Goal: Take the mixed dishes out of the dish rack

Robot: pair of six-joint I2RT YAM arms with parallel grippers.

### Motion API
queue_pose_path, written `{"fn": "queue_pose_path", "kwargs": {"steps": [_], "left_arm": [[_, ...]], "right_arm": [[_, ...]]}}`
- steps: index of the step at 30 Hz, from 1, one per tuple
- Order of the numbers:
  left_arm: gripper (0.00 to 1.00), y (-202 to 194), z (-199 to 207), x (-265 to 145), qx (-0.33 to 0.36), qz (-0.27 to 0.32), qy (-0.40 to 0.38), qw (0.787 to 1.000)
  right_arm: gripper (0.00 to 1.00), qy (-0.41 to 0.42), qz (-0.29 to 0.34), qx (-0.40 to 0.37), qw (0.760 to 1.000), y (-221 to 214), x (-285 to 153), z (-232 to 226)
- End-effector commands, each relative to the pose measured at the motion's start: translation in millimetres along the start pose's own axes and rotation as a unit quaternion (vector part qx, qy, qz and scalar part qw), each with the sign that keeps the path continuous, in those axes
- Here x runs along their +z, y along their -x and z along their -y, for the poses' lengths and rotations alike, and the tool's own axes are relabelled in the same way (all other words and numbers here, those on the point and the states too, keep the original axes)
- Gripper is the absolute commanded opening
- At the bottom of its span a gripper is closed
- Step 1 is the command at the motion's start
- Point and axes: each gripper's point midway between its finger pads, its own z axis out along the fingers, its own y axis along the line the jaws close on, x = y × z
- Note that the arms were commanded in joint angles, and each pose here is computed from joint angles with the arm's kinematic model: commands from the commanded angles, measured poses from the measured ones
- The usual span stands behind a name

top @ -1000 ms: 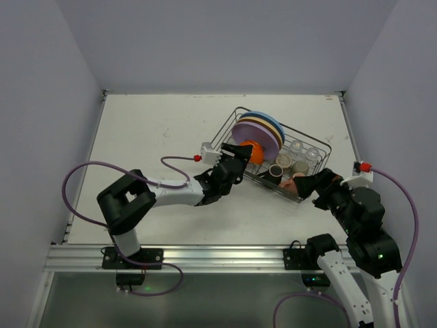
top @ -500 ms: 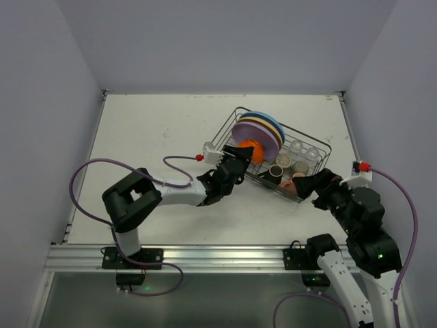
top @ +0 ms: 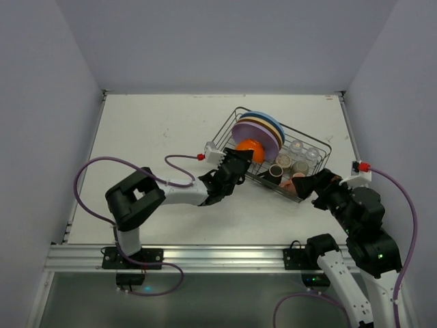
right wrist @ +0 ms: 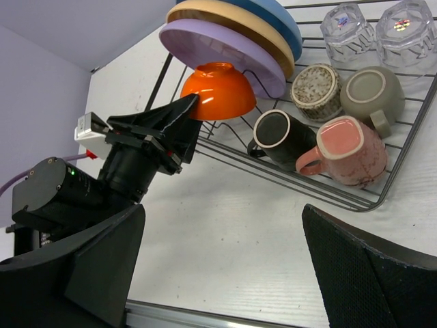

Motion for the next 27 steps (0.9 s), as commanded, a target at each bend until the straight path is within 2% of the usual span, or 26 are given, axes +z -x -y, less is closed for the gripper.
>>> {"fn": "queue_pose_path", "kwargs": {"steps": [1,14,18,20,27], "left_arm": [[0.34,4.3,4.8,4.3,0.026,0.023,-0.005,0.999],[0.19,3.8,13.1,4.5,0.050,0.023,-0.012,0.998],[0.12,4.8,19.5,2.2,0.052,0.021,-0.028,0.998],[0.05,6.4,23.5,1.2,0.050,0.022,-0.037,0.998],[0.01,11.5,32.6,-4.9,0.049,0.026,-0.058,0.997]], "right_arm": [[0.99,0.019,0.003,-0.009,1.000,3.2,3.2,-7.7],[0.99,0.018,0.002,-0.010,1.000,3.1,3.5,-7.6],[0.99,0.016,0.001,-0.011,1.000,2.4,4.1,-6.6],[0.99,0.016,0.000,-0.011,1.000,2.0,4.4,-6.2],[0.99,0.018,0.001,-0.011,1.000,2.9,4.4,-7.6]]}}
